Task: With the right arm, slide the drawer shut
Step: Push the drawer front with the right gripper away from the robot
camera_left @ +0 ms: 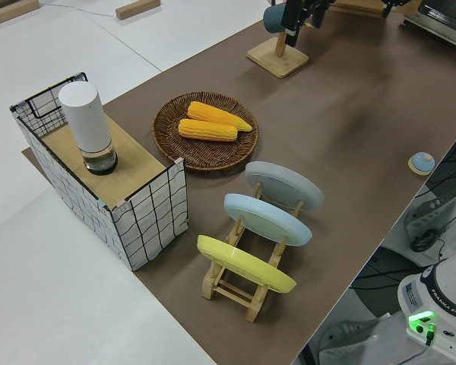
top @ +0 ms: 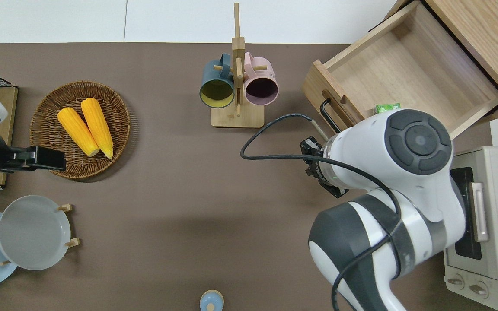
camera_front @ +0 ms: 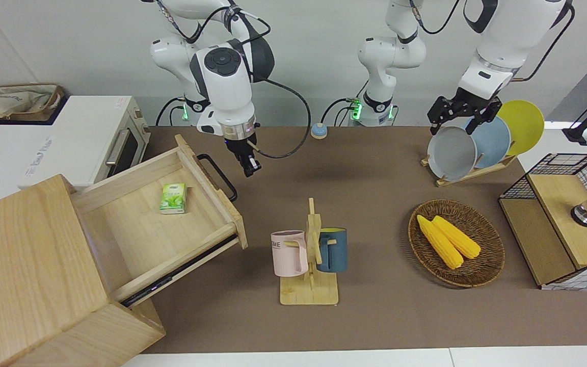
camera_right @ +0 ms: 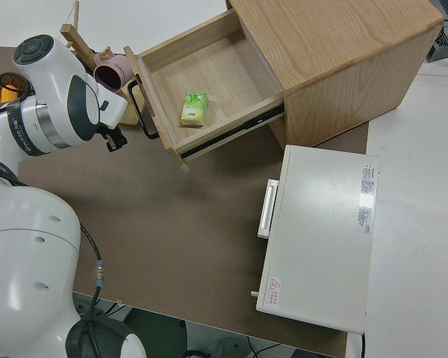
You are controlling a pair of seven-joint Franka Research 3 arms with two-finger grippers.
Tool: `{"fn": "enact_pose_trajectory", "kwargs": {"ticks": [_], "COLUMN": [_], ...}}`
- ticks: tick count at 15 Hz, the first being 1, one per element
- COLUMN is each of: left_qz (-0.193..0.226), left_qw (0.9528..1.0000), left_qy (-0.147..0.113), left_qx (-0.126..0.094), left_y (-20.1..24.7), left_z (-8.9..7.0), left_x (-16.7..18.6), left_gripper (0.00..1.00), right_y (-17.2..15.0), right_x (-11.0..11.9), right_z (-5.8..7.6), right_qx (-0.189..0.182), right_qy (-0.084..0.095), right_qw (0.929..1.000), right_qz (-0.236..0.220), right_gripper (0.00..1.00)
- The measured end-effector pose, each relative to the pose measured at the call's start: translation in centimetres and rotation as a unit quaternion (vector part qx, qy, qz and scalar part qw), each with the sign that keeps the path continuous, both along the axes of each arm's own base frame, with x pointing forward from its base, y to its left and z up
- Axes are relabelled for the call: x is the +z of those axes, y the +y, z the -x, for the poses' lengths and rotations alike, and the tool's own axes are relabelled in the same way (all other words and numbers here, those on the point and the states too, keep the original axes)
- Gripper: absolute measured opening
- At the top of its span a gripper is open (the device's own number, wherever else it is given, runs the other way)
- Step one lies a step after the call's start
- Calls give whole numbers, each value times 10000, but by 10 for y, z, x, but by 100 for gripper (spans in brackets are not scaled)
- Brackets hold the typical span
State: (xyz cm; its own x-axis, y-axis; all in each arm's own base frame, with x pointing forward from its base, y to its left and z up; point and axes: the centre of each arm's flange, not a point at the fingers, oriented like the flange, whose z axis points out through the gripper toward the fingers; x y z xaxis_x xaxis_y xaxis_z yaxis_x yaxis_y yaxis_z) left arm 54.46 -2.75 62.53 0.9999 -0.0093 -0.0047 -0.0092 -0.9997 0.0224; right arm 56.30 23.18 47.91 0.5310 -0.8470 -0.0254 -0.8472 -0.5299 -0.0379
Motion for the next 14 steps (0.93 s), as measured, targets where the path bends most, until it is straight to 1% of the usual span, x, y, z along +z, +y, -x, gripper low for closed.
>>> {"fn": "enact_pose_trajectory", "kwargs": {"ticks": [3, 5, 8, 11, 14], "left_qz": [0, 0, 0, 0, 0], "left_qw": [10000, 10000, 10000, 10000, 10000], "left_qy": [0, 0, 0, 0, 0], "left_qx": [0, 0, 0, 0, 0], "left_y": [0, 0, 0, 0, 0], "left_z": [0, 0, 0, 0, 0], "left_x": [0, 0, 0, 0, 0], "left_gripper": [99, 100, 100, 99, 100], "right_y": [-6, -10, -19, -30, -36], "right_x": [-3, -7, -11, -13, -14], "right_z": [-10, -14, -24, -31, -33], "right_qx": [11, 3, 3, 32, 144], "right_qy": [-162, -206, -351, -415, -444], "right_qw": [9999, 9998, 9993, 9991, 9989], "right_qz": [-50, -56, -93, -94, -16], "right_gripper": [1, 1, 1, 1, 1]}}
